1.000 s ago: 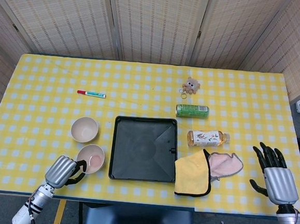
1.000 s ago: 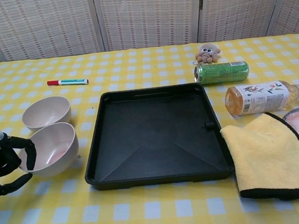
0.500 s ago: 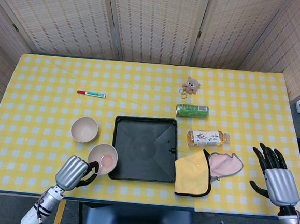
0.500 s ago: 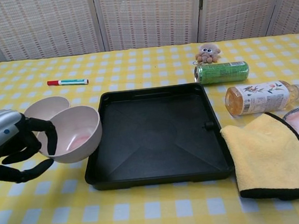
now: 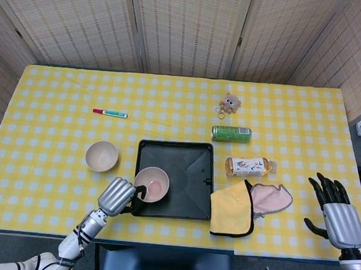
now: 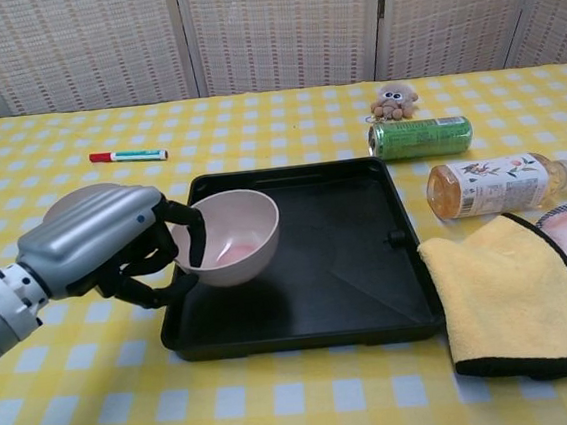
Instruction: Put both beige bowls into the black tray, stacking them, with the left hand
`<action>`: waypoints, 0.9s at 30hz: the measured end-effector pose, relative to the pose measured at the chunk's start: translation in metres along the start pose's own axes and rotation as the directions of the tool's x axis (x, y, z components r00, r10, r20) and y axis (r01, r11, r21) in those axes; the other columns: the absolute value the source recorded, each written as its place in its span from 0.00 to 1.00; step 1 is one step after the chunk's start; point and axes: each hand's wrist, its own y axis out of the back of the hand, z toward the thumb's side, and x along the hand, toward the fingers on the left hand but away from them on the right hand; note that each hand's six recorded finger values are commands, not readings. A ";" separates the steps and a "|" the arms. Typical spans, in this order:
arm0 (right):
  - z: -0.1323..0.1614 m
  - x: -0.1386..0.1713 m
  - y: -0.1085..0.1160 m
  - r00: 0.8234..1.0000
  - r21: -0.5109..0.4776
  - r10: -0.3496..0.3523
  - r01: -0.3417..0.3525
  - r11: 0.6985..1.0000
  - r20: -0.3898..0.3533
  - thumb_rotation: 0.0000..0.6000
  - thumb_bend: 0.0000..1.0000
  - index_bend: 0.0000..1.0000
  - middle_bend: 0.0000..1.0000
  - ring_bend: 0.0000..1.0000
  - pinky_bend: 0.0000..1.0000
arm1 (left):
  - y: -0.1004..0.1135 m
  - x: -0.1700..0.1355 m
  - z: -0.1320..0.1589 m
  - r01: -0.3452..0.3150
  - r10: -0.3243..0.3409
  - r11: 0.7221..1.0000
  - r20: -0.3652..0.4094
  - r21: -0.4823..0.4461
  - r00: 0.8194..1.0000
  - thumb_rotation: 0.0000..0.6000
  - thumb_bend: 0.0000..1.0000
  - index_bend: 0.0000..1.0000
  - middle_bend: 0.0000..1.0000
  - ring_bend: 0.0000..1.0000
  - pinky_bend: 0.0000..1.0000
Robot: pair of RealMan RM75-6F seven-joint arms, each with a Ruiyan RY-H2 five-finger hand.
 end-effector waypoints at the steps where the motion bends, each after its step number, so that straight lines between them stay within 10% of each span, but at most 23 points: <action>1: -0.001 0.000 0.000 1.000 0.000 -0.001 0.001 1.000 0.004 1.00 0.26 0.00 0.00 0.00 0.00 | -0.001 0.004 0.000 -0.003 0.003 1.000 -0.002 0.005 1.000 1.00 0.44 0.60 1.00 1.00 1.00; 14: -0.018 -0.006 0.001 0.998 -0.003 0.012 -0.012 1.000 0.063 1.00 0.26 0.00 0.00 0.00 0.00 | -0.019 0.044 0.004 -0.030 0.031 0.998 -0.010 0.049 0.999 1.00 0.44 0.59 1.00 1.00 1.00; 27: -0.024 -0.011 -0.002 0.996 0.001 0.021 -0.021 1.000 0.089 1.00 0.26 0.00 0.00 0.00 0.00 | -0.017 0.055 0.006 -0.094 0.095 0.995 -0.024 0.032 0.995 1.00 0.34 0.28 1.00 1.00 1.00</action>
